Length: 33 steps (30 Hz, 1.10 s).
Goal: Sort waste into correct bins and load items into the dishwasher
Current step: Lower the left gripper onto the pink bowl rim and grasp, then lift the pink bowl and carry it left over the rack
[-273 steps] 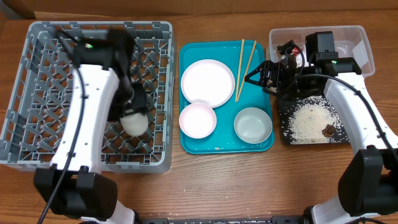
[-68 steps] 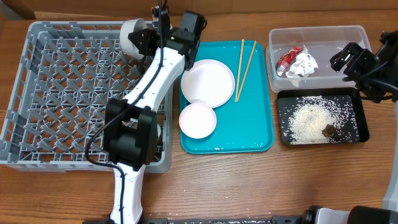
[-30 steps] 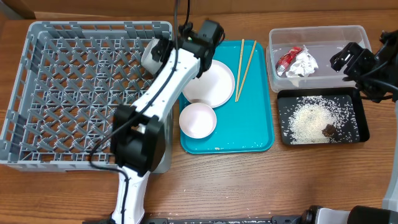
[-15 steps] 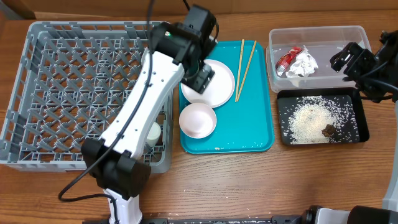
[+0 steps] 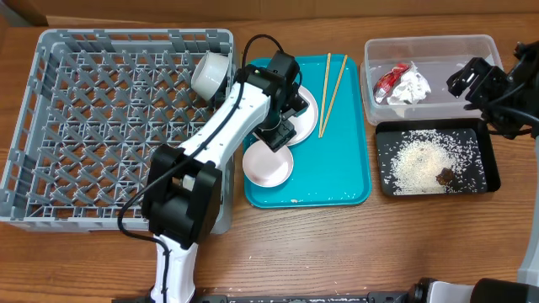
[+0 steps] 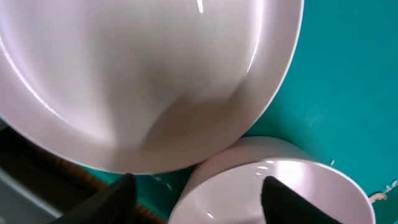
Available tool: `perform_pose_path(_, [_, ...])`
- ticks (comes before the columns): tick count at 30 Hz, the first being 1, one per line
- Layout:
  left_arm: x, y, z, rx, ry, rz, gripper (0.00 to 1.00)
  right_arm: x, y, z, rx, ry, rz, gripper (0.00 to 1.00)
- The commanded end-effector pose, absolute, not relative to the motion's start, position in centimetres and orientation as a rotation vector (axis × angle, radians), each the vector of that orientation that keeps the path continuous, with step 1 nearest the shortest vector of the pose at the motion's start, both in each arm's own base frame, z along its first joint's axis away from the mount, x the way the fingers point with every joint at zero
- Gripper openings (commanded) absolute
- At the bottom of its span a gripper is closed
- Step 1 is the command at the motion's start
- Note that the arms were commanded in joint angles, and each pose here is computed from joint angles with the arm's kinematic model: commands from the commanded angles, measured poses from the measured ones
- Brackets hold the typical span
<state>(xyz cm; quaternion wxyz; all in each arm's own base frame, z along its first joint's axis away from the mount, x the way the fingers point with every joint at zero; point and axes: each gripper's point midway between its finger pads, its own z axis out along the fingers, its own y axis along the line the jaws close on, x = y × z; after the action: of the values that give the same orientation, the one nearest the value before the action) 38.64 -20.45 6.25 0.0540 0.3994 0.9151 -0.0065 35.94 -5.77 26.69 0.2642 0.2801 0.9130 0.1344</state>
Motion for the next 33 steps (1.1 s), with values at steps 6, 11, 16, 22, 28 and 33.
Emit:
perform_pose_path(6, [36.9, -20.3, 3.3, 1.296, 2.845, -0.046, 0.53, 36.1, -6.0, 27.4, 0.758, 2.442, 0.354, 1.0])
perform_pose_path(11, [36.2, -20.4, 2.8, 1.303, 2.863, -0.083, 0.4, 36.1, -6.0, 27.4, 0.758, 2.442, 0.354, 1.0])
perform_pose_path(16, [36.0, -20.4, 2.7, 1.3, 2.873, -0.089, 0.24, 36.1, -6.0, 27.4, 0.758, 2.442, 0.353, 1.0])
perform_pose_path(22, [35.5, -20.6, 2.8, 1.257, 2.908, -0.125, 0.04, 36.1, -6.0, 27.4, 0.758, 2.442, 0.354, 1.0])
perform_pose_path(28, [33.3, -21.2, 6.8, 1.168, 3.008, -0.257, 0.04, 36.1, -6.0, 27.4, 0.758, 2.442, 0.354, 1.0])
perform_pose_path(33, [34.3, -21.8, 14.7, 0.977, 2.877, -0.289, 0.04, 36.1, -6.0, 27.4, 0.758, 2.442, 0.353, 1.0])
